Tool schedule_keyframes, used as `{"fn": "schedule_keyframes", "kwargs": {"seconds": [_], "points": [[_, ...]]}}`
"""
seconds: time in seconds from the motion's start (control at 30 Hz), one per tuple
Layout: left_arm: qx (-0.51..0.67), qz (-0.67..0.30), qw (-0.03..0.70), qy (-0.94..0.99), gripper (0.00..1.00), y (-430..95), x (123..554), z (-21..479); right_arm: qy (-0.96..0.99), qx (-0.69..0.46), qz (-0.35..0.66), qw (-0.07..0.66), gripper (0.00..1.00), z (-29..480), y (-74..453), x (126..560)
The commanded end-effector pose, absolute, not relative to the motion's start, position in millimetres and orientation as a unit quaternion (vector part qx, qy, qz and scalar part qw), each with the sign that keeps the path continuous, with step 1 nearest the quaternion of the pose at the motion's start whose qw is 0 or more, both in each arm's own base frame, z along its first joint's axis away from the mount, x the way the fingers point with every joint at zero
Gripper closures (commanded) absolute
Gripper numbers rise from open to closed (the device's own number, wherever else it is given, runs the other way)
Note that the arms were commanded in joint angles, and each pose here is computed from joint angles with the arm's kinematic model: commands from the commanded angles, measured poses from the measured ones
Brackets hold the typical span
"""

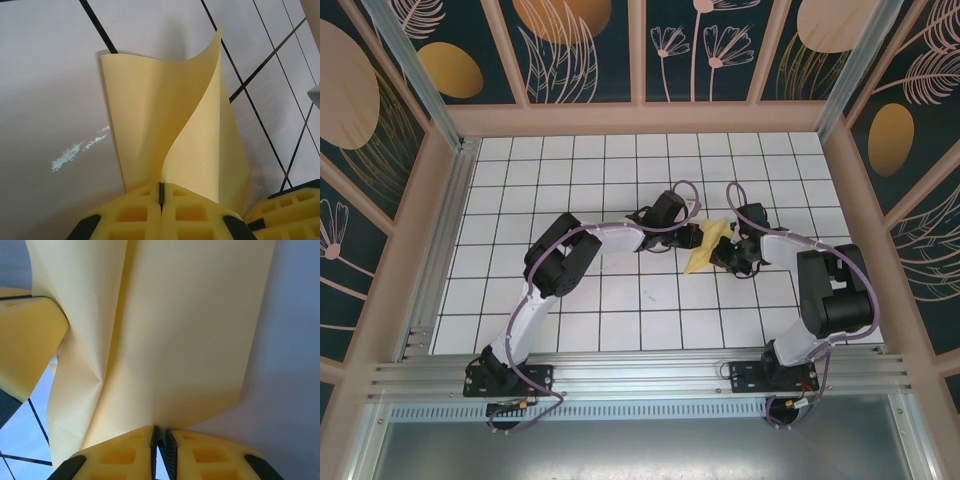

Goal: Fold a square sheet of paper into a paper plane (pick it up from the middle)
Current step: Fourth fold the wing at the center of the table.

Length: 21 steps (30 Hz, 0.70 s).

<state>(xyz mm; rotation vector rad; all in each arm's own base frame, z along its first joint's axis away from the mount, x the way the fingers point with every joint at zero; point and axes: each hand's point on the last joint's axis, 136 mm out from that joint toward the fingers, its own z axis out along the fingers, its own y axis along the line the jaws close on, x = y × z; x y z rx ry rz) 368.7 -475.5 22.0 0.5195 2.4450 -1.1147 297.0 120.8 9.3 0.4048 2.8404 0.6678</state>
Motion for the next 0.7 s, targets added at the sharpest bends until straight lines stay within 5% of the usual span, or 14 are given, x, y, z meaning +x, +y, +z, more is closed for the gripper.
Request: {"fn": "schedule_keyframes", "kwargs": {"seconds": [0.0,0.33,0.67], "points": [[0.185,-0.36,0.187,0.895,1.0,-464,370,-11,0.943,0.095,0.286,0.138,0.82,13,153,318],[0.183,-0.332,0.177,0.908,1.0,-451,364,-29,0.903,0.122,0.339,0.233,0.83,87,153,332],[0.174,-0.322,0.18,0.913,1.0,-447,365,-30,0.907,0.16,0.328,0.21,0.98,57,143,325]]}}
